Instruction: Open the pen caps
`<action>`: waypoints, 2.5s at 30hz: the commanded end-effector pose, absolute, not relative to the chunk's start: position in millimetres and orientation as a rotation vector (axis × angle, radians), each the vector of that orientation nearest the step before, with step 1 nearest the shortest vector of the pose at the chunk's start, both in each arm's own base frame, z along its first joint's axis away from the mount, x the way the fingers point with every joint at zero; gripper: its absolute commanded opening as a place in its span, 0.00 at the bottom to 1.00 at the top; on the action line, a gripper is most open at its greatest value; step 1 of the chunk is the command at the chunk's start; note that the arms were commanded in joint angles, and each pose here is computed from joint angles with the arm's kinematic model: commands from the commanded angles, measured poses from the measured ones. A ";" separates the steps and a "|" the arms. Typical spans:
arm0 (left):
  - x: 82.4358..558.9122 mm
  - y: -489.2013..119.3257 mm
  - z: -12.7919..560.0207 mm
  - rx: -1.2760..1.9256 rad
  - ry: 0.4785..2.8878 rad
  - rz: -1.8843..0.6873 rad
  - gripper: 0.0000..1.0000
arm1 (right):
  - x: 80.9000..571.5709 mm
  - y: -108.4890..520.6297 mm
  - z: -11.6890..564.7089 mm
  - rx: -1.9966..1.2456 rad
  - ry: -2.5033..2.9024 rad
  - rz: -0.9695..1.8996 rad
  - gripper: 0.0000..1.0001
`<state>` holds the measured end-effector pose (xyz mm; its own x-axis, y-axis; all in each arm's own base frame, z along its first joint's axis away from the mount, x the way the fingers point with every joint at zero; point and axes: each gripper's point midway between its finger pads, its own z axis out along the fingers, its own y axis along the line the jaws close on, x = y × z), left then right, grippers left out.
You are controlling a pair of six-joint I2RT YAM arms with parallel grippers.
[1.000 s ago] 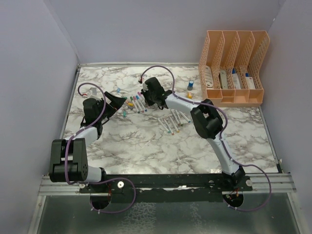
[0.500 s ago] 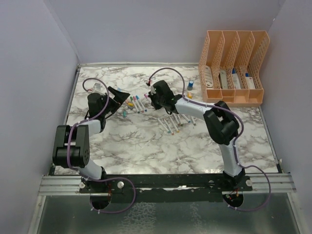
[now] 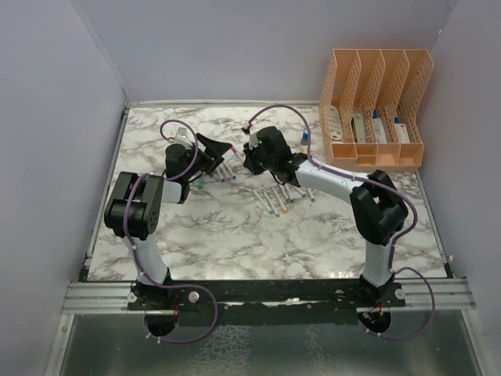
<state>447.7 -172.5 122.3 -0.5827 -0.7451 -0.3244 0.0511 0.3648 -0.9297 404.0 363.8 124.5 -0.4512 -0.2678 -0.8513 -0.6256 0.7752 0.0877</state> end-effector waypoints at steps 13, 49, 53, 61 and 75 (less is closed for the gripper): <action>455.0 -199.8 148.6 -0.538 1.729 -1.453 0.48 | 385.2 385.6 156.6 -0.712 1.965 0.619 0.02; 432.8 -218.5 168.1 -0.442 1.720 -1.497 0.00 | 394.6 389.2 150.1 -0.726 1.998 0.570 0.54; 429.5 -224.1 172.2 -0.423 1.723 -1.493 0.00 | 397.5 390.7 144.9 -0.729 2.013 0.560 0.54; 423.6 -231.2 177.2 -0.406 1.723 -1.500 0.00 | 401.1 392.0 143.1 -0.727 2.015 0.552 0.44; 433.7 -232.3 183.7 -0.393 1.721 -1.444 0.00 | 389.8 380.0 136.8 -0.729 2.043 0.537 0.01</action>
<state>426.1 -230.9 161.5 -0.6393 -0.6949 -0.3293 0.2023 0.2611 -0.9439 398.5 384.9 139.3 -0.4386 -0.2771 -0.8549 -0.6705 0.7343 0.1061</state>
